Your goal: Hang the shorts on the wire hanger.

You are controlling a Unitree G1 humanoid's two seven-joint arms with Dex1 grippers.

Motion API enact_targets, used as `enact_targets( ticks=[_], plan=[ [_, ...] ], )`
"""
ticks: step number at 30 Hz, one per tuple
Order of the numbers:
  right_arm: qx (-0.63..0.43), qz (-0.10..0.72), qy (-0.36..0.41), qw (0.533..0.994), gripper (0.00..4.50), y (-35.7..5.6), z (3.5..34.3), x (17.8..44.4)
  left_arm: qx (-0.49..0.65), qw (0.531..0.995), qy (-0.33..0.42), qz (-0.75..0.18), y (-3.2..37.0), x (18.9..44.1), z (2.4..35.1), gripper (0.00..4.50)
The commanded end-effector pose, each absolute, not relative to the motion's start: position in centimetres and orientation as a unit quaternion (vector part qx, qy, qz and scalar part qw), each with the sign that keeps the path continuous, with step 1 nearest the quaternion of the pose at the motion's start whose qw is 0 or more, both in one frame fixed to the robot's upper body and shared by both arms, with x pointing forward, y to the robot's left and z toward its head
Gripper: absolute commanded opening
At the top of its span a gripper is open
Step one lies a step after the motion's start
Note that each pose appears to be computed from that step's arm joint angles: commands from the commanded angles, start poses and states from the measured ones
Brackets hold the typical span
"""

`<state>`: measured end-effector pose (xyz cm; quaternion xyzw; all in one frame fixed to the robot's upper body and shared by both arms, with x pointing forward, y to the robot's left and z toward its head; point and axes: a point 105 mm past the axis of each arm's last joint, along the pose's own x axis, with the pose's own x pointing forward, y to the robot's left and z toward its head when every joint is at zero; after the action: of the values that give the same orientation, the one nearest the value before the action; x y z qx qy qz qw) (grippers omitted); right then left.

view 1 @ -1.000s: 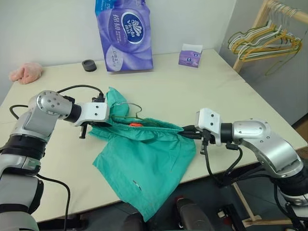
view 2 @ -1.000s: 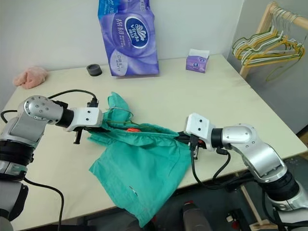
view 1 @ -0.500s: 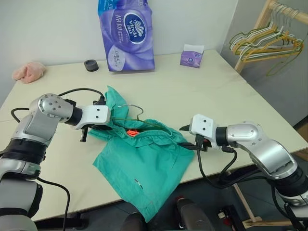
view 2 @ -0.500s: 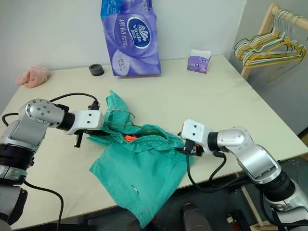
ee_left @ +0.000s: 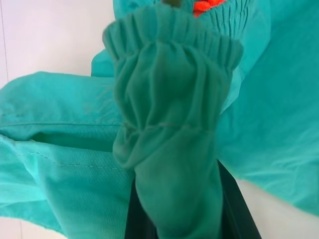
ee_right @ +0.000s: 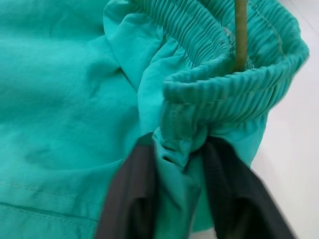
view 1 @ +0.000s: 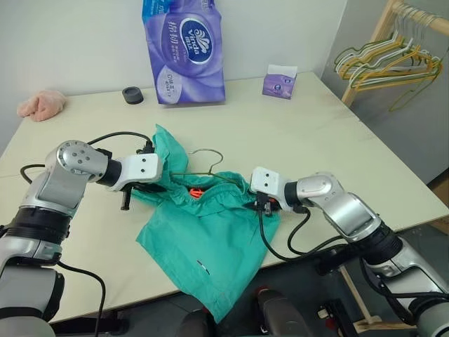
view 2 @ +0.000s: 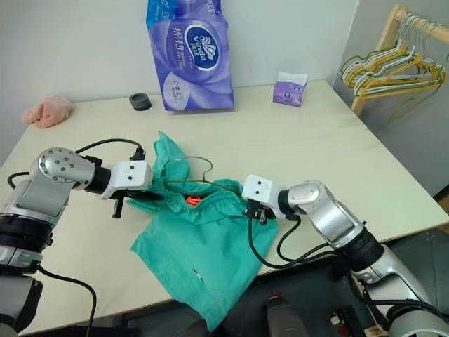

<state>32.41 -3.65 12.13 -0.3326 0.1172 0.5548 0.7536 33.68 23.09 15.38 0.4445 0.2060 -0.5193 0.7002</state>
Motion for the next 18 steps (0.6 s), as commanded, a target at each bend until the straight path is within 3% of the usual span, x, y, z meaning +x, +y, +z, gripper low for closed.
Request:
enact_targets(
  ticks=[1, 18],
  plan=[
    [-0.349, 0.556, 0.079, 0.750, 0.06, -2.9, 13.6, 32.7, 0.432, 0.711, 0.171, -0.528, 22.2, 33.5, 16.9, 0.00],
    [-0.344, 0.547, 0.066, 0.760, 0.02, -6.3, 15.7, 30.4, 0.426, 0.715, 0.180, -0.524, 22.7, 33.2, 16.6, 0.00]
  ],
)
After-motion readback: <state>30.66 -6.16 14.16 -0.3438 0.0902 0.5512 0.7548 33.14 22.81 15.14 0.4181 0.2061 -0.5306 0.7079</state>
